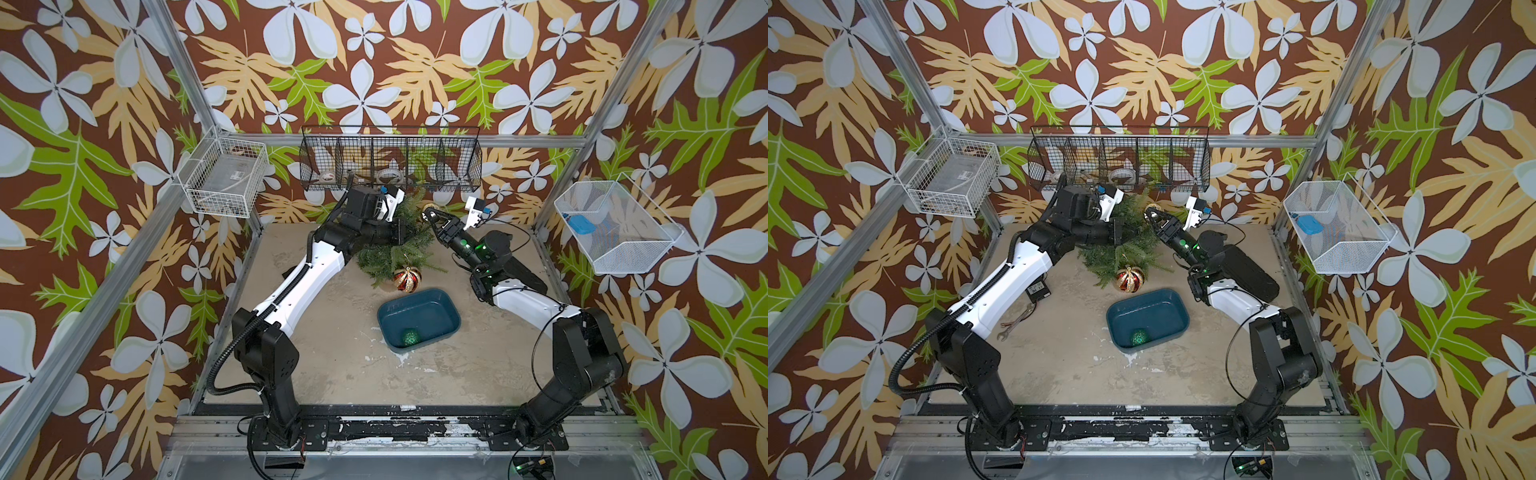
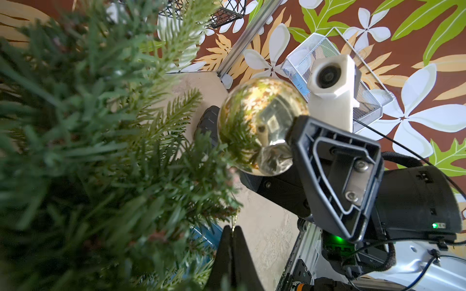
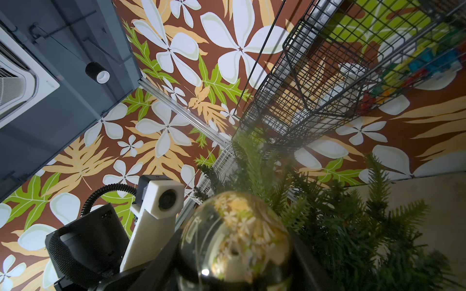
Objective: Decorate the small christmas tree with ornaments
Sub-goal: Hang an ornament on the christmas tree.
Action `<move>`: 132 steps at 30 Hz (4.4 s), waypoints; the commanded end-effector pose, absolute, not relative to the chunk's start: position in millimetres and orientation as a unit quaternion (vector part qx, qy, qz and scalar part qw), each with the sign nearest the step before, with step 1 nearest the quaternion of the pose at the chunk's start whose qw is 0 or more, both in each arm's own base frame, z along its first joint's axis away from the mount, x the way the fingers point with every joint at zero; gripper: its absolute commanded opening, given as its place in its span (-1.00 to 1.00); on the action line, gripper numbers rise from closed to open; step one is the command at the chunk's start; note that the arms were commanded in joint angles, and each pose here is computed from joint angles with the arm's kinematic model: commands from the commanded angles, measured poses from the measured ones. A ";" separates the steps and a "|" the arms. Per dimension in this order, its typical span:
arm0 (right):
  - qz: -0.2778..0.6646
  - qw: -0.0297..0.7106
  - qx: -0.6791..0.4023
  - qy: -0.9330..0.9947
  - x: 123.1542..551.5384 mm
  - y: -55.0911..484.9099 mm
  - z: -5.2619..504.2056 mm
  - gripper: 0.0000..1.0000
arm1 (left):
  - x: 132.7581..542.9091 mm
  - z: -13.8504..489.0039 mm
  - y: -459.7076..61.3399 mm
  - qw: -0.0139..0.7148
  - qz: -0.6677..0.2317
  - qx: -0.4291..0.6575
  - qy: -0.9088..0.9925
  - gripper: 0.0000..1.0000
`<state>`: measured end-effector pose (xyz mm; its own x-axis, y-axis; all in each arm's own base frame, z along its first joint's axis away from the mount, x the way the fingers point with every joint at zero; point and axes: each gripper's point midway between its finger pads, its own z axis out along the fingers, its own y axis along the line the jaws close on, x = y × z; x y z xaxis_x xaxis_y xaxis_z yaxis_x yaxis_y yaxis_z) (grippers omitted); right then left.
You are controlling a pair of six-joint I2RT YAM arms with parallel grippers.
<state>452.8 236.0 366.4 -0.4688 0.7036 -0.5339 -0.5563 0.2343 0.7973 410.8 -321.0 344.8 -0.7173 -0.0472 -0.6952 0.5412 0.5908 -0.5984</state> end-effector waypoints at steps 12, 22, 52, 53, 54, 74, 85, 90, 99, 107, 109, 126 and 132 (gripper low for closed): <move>0.627 0.504 0.054 0.591 454.8 241.7 368.2 0.13 | 417.9 341.3 -314.5 0.346 -0.414 0.128 0.832 -1.00; 0.631 0.502 0.051 0.589 455.5 243.2 369.7 0.12 | 418.5 344.5 -311.2 0.349 -0.416 0.122 0.831 -1.00; 0.650 0.517 0.036 0.556 442.8 240.1 390.7 0.12 | 414.4 362.8 -314.2 0.363 -0.436 0.132 0.813 -1.00; 0.652 0.518 0.034 0.553 441.5 240.0 392.5 0.12 | 414.1 363.6 -314.0 0.364 -0.436 0.132 0.812 -1.00; 0.654 0.518 0.031 0.550 440.0 240.4 394.1 0.12 | 413.6 363.9 -314.0 0.364 -0.437 0.133 0.812 -1.00; 0.641 0.498 0.049 0.581 449.0 243.1 366.2 0.13 | 415.5 341.0 -312.7 0.341 -0.425 0.123 0.829 -1.00; 0.621 0.512 0.063 0.591 446.1 230.3 359.5 0.13 | 416.8 342.3 -317.5 0.334 -0.434 0.127 0.827 -1.00; 0.618 0.511 0.062 0.594 445.4 230.7 358.5 0.15 | 417.1 342.5 -317.6 0.334 -0.435 0.125 0.827 -0.76; 0.613 0.509 0.070 0.600 446.0 227.9 352.0 0.14 | 412.2 353.6 -310.8 0.349 -0.430 0.122 0.824 -0.42; 0.608 0.509 0.071 0.605 443.9 225.7 351.0 0.31 | 408.5 360.7 -308.2 0.355 -0.437 0.116 0.819 -0.34; 0.605 0.509 0.072 0.608 443.3 225.7 351.9 0.43 | 407.8 362.8 -306.6 0.358 -0.436 0.114 0.818 -0.34; 0.565 0.543 0.064 0.619 414.3 199.1 372.8 0.61 | 382.8 396.0 -269.9 0.409 -0.449 0.088 0.790 -0.27; 0.481 0.523 0.038 0.703 385.3 191.1 354.0 0.46 | 355.8 400.0 -237.1 0.451 -0.432 0.070 0.778 -0.13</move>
<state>392.5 194.3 383.9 -0.4098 0.6508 -0.6391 -0.5216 0.4077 0.7495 359.7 -250.0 387.9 -0.6459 -0.2361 -0.7260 0.4890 0.6024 -0.6309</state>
